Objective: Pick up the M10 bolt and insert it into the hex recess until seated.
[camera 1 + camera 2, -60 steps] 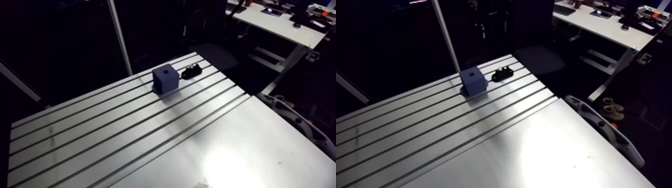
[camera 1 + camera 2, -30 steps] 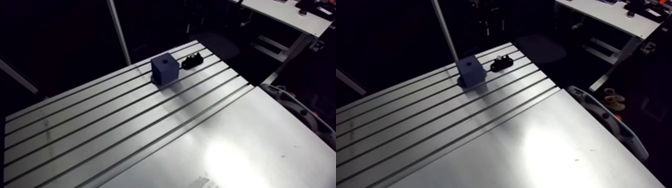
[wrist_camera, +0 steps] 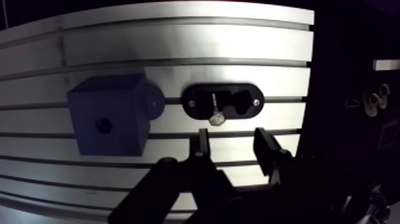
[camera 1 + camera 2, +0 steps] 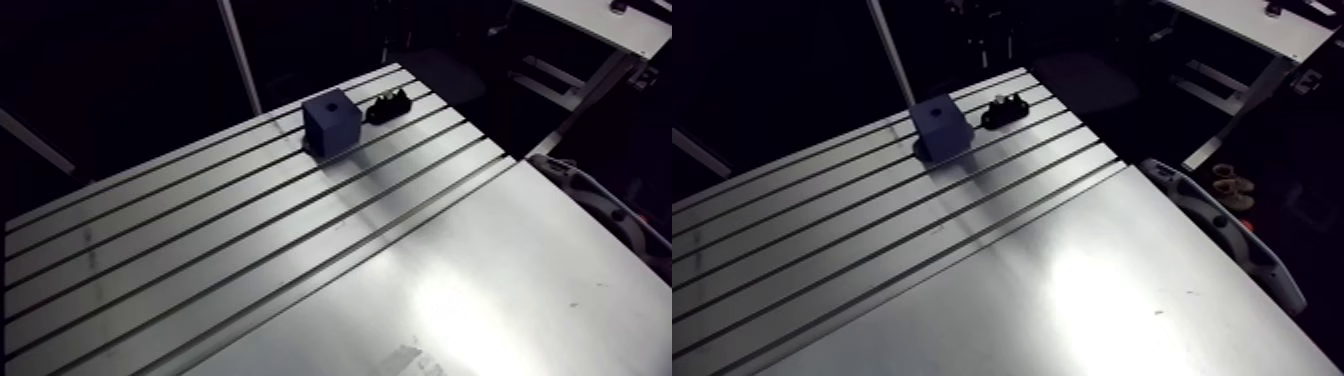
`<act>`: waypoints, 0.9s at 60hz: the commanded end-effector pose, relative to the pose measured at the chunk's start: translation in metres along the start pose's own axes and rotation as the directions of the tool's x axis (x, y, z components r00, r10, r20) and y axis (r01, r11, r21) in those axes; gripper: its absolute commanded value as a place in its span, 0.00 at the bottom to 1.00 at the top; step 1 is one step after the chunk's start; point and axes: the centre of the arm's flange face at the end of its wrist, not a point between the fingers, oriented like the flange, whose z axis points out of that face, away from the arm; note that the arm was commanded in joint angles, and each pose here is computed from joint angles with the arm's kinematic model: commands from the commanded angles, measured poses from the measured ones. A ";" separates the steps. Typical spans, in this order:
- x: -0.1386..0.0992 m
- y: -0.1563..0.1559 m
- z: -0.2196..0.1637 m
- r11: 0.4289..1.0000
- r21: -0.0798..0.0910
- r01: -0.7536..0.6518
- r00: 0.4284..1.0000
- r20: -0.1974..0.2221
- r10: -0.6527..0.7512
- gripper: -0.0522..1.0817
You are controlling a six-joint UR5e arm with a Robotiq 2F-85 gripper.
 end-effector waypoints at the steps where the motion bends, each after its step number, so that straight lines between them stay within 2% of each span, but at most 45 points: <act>1: 0.000 -0.002 0.008 1.000 0.000 0.003 1.000 0.018 -0.003 0.51; 43: 0.001 -0.002 0.027 1.000 0.016 -0.004 0.999 0.041 0.003 0.53; 54: 0.002 -0.002 0.029 1.000 0.004 0.000 1.000 0.027 0.000 0.53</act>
